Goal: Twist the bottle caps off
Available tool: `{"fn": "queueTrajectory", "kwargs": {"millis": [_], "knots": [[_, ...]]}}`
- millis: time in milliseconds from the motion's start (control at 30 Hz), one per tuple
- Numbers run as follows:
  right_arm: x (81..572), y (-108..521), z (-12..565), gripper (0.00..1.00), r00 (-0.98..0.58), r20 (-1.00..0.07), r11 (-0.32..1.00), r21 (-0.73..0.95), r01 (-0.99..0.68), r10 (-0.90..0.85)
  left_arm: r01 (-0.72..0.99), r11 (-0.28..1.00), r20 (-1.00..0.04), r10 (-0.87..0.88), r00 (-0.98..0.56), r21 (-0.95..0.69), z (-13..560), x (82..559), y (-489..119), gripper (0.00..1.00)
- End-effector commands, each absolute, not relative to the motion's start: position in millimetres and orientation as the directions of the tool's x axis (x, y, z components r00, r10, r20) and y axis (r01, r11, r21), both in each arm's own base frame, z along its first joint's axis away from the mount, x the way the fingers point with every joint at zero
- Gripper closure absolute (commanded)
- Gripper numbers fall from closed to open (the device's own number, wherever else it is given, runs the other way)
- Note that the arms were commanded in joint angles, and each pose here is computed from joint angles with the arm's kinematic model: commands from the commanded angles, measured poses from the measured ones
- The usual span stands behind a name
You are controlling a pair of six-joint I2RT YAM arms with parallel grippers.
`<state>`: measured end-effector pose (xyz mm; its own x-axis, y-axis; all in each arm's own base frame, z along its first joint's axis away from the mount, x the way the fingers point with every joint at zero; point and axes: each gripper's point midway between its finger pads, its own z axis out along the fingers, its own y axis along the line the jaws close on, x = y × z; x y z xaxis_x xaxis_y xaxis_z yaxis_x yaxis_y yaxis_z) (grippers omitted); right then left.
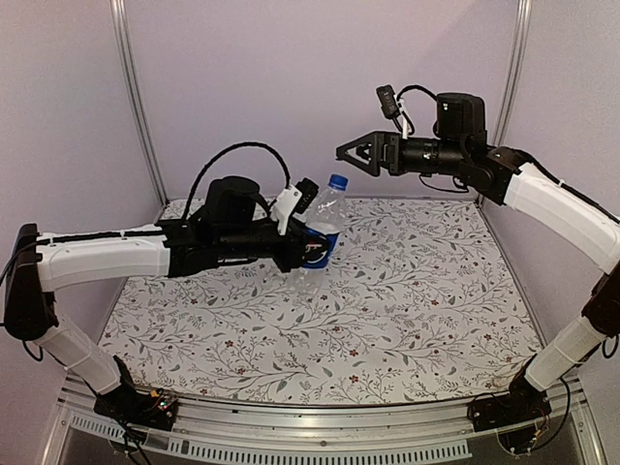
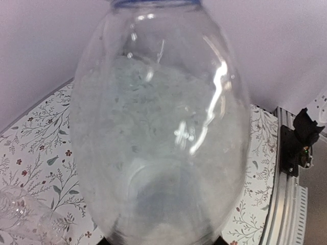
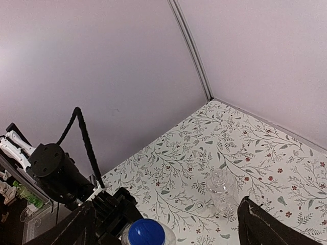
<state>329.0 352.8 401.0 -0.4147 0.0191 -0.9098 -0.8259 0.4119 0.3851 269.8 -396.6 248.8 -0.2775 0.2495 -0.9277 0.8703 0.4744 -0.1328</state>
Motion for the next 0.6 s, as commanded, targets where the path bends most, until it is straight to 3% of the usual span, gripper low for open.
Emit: {"fn": "queueTrajectory", "kwargs": {"millis": [0,300,567], "knots": [[336.3,356.1,409.2,0.08,-0.428,-0.900,0.461,0.416,-0.783,0.085,0.812,0.580,-0.943,0.229,-0.241,-0.067,262.1,284.4,-400.1,0.70],[332.7,377.3,383.6,0.16,-0.485,-0.874,0.439,0.451,-0.777,0.040,0.786,0.618,-0.942,0.247,-0.229,-0.028,259.8,288.6,-405.1,0.70],[330.0,383.2,377.0,0.37,-0.495,-0.869,0.420,0.456,-0.785,0.018,0.780,0.626,-0.941,0.255,-0.224,-0.016,258.2,289.5,-404.1,0.70]]}}
